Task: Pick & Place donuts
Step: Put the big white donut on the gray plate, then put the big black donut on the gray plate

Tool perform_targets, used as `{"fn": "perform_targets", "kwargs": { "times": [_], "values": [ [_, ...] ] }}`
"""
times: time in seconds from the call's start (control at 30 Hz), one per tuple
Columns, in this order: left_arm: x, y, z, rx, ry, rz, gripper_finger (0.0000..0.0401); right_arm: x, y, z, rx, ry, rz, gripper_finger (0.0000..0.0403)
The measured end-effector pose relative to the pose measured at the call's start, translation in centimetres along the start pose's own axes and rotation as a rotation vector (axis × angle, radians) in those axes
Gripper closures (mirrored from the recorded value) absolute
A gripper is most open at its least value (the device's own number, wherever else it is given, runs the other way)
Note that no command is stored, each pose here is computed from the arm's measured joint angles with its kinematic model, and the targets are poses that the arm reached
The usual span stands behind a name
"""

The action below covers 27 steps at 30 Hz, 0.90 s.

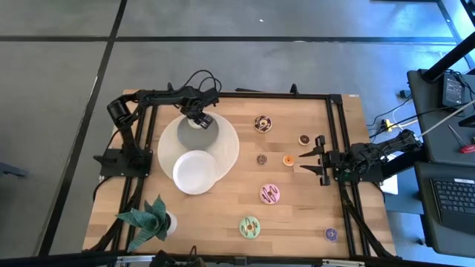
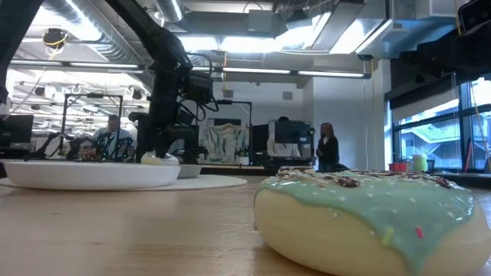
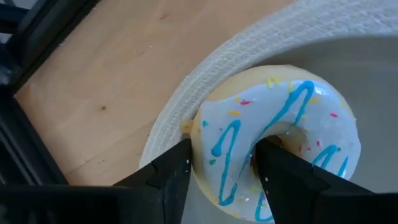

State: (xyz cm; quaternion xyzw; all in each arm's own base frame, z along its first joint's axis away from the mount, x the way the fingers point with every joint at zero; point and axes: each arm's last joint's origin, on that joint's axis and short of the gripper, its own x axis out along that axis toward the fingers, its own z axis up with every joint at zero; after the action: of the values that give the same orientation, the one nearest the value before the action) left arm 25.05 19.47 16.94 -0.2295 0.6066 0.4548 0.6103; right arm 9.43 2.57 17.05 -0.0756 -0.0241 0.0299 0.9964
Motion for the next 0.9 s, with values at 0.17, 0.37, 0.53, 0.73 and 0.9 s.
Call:
{"fn": "perform_targets", "kwargs": {
  "times": [0.17, 0.37, 0.53, 0.73, 0.9],
  "values": [
    [0.0, 0.0, -0.1, 0.012, 0.024, -0.029, 0.0228, 0.0, 0.0, 0.0, 0.0, 0.0, 0.0, 0.0231],
    [-1.4, 0.3, 0.2, 0.022, 0.055, 0.003, 0.0226, 0.0, 0.0, 0.0, 0.0, 0.0, 0.0, 0.0231],
    [-2.6, 0.4, 1.3, 0.023, 0.002, 0.001, 0.0228, 0.0, 0.0, 0.0, 0.001, 0.0, 0.0, 0.0231],
    [-5.2, -0.2, 2.9, 0.052, -0.102, -0.043, 0.0227, 0.0, 0.0, 0.0, 0.003, 0.0, 0.0, 0.0231],
    [-7.1, -3.5, 4.0, 0.157, -0.297, -0.262, 0.0227, 0.0, 0.0, 0.0, 0.003, 0.0, 0.0, 0.0231]
  ]
}}
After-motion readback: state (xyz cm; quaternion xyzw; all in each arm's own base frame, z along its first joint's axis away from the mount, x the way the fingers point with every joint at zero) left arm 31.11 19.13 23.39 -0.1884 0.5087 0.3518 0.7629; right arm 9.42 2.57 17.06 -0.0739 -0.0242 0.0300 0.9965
